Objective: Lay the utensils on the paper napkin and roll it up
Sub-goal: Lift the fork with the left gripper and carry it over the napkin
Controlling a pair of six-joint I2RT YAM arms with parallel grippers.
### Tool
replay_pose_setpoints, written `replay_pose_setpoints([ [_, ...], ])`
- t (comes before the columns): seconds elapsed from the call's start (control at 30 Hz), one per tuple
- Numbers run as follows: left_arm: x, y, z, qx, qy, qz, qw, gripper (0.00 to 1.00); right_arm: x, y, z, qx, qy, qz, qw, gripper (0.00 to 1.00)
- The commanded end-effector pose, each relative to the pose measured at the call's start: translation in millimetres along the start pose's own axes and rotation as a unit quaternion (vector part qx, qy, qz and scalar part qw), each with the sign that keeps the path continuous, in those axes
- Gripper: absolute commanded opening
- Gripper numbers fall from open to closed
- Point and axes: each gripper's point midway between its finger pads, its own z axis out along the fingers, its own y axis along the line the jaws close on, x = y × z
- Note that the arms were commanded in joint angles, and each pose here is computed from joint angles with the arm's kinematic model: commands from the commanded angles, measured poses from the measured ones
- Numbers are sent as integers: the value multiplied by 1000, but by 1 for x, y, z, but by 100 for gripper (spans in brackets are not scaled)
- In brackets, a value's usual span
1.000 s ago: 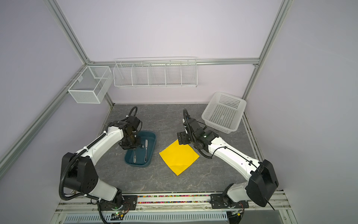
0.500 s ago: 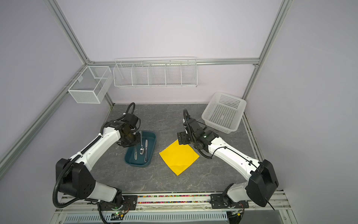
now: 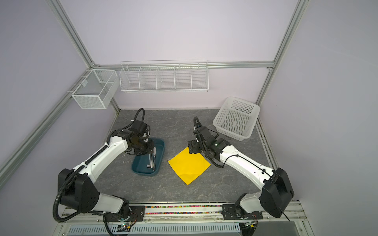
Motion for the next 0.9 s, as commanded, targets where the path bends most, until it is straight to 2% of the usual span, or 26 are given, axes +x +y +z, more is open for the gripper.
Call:
replay_pose_setpoints([
  [0.0, 1, -23, 7, 39, 6, -2, 999, 1, 6, -6, -3, 10, -3, 9, 1000, 89],
  [0.23, 2, -49, 21, 49, 18, 11, 999, 1, 12, -25, -9, 50, -8, 28, 998, 89],
  [0.43, 1, -105, 40, 77, 28, 42, 996, 1, 26, -50, -13, 86, 8, 76, 993, 89],
  [0.67, 16, -160, 84, 72, 72, 65, 993, 1, 37, -69, -34, 79, -21, 128, 988, 89],
  [0.87, 25, -187, 113, 65, 92, 56, 992, 1, 58, -88, -43, 79, -30, 171, 982, 89],
])
